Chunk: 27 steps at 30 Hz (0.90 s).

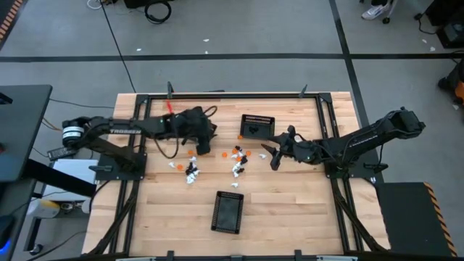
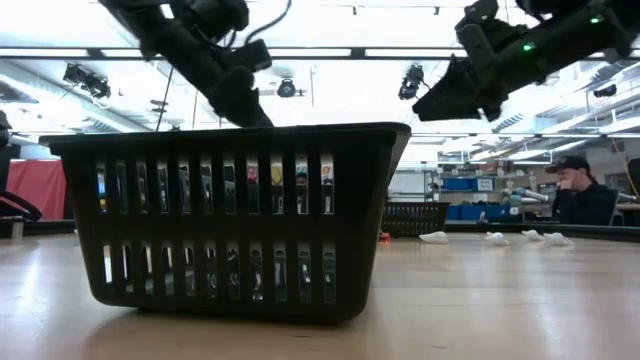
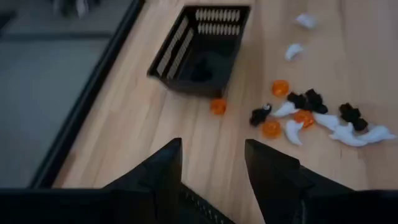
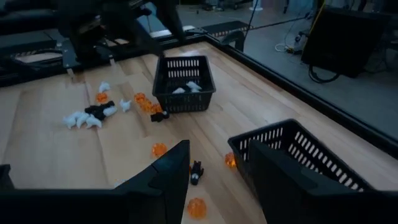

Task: Sort Halloween decoration
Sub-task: Put the white ghost toy into the top left black basket

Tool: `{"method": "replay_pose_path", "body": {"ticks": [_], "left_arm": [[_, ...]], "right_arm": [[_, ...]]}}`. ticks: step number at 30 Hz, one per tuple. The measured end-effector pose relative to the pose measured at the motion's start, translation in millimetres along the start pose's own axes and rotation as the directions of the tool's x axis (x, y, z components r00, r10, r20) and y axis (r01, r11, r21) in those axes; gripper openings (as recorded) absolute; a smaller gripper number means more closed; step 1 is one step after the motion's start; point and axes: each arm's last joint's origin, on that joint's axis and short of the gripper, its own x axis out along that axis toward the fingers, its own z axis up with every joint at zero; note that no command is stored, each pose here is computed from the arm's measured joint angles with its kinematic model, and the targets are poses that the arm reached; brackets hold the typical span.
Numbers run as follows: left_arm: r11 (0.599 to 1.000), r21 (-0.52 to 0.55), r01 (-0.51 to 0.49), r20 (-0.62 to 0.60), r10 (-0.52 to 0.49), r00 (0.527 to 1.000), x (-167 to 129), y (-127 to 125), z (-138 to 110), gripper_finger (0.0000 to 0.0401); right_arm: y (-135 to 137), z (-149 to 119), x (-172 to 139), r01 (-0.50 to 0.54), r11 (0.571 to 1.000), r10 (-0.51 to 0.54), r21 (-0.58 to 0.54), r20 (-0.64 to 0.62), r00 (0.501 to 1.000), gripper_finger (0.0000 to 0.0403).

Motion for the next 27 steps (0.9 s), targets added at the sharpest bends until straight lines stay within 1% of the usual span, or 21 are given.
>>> {"method": "replay_pose_path", "body": {"ticks": [3, 5, 6, 8, 10, 11, 13, 15, 16, 18, 20, 22, 25, 27], "left_arm": [[0.999, 0.043, -0.024, 0.080, 0.020, 0.997, -3, 2, -2, 0.0185], [0.998, 0.043, -0.049, 0.116, 0.044, 0.992, -3, 10, -1, 0.0185], [0.998, 0.032, -0.050, 0.121, 0.045, 0.992, -2, 17, -2, 0.0185], [1.000, -0.019, -0.017, 0.148, 0.019, 0.989, -3, 31, -4, 0.0185], [0.993, -0.107, 0.045, 0.188, -0.024, 0.982, -3, 47, -6, 0.0185], [0.984, -0.159, 0.082, 0.202, -0.049, 0.978, -4, 56, -9, 0.0185], [0.959, -0.253, 0.126, 0.211, -0.073, 0.975, -5, 69, -14, 0.0185], [0.933, -0.337, 0.128, 0.202, -0.061, 0.977, -6, 77, -18, 0.0185], [0.919, -0.367, 0.147, 0.204, -0.075, 0.976, -6, 78, -18, 0.0185], [0.880, -0.421, 0.222, 0.225, -0.136, 0.965, -7, 75, -17, 0.0184], [0.832, -0.476, 0.284, 0.238, -0.189, 0.953, -8, 70, -9, 0.0183], [0.793, -0.523, 0.312, 0.238, -0.216, 0.947, -10, 65, 2, 0.0183], [0.741, -0.585, 0.328, 0.213, -0.250, 0.945, -19, 64, 22, 0.0183], [0.722, -0.613, 0.321, 0.185, -0.263, 0.947, -26, 64, 33, 0.0183]], "right_arm": [[-11, 10, 11, 0.004, 1.000, -0.004, -0.012, -0.014, 1.000, 0.0169], [-21, 16, 22, 0.004, 1.000, -0.004, -0.017, -0.029, 1.000, 0.0169], [-27, 19, 27, -0.012, 1.000, 0.011, -0.013, -0.039, 0.999, 0.0169], [-38, 26, 40, -0.033, 0.999, 0.034, 0.011, -0.059, 0.998, 0.0169], [-47, 34, 52, -0.078, 0.996, 0.081, 0.042, -0.096, 0.992, 0.0169], [-51, 40, 59, -0.100, 0.993, 0.107, 0.060, -0.116, 0.987, 0.0169], [-56, 50, 72, -0.145, 0.986, 0.158, 0.083, -0.177, 0.971, 0.0169], [-57, 63, 84, -0.201, 0.974, 0.219, 0.100, -0.227, 0.949, 0.0169], [-57, 70, 89, -0.228, 0.968, 0.248, 0.106, -0.258, 0.934, 0.0169], [-54, 83, 99, -0.275, 0.955, 0.297, 0.111, -0.313, 0.902, 0.0169], [-49, 92, 105, -0.311, 0.943, 0.332, 0.119, -0.362, 0.871, 0.0169], [-42, 103, 112, -0.340, 0.933, 0.358, 0.116, -0.372, 0.856, 0.0169], [-34, 116, 119, -0.379, 0.921, 0.384, 0.093, -0.388, 0.838, 0.0169], [-29, 119, 124, -0.425, 0.901, 0.420, 0.088, -0.423, 0.803, 0.0169]]}}
